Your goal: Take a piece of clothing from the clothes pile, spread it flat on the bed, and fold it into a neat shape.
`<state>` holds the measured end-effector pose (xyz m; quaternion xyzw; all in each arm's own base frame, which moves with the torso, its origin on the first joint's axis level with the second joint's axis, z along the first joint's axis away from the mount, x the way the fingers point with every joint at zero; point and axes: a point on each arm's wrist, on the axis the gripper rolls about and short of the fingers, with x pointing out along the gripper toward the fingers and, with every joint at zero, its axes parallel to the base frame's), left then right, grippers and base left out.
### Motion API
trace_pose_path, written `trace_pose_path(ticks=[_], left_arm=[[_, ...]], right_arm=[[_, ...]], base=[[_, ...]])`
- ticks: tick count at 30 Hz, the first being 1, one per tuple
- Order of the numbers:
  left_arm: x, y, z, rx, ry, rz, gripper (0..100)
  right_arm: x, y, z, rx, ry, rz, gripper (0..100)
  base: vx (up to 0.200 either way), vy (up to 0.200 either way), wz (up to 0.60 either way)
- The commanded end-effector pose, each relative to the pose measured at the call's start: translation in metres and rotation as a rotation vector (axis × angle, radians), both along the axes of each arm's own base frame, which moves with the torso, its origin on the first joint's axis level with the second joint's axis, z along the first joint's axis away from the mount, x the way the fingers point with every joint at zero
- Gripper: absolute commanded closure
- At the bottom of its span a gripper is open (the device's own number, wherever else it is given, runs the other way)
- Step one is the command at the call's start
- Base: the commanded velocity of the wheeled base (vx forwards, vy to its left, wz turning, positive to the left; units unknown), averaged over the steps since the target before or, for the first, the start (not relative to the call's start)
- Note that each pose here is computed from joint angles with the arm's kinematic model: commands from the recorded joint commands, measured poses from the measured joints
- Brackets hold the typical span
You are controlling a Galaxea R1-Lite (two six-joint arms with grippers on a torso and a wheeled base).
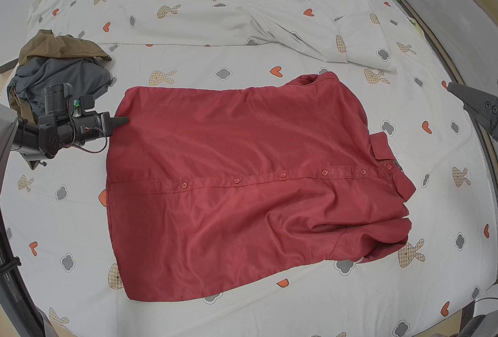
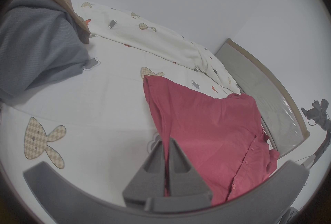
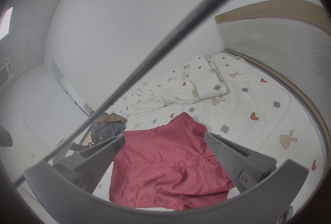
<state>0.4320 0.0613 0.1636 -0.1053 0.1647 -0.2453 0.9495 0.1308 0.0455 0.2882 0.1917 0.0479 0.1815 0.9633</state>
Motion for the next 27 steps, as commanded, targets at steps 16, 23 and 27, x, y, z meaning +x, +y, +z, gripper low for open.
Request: trace_pose_path(ticks=[16,23,27], left_arm=[[0.002,0.036,0.006,-0.046,0.004,0.095,100],[0.002,0.035,0.001,-0.042,0.046,0.088,0],[-0.001,0.035,0.002,-0.043,0.053,0.091,0]], right_arm=[[0.002,0.001,-0.002,-0.004,0.012,0.000,0],[0.002,0.001,-0.002,-0.004,0.012,0.000,0],[0.002,0.001,-0.002,-0.004,0.012,0.000,0]], base=[[0.000,0.000,0.00],[0.000,0.000,0.00],[0.000,0.000,0.00]])
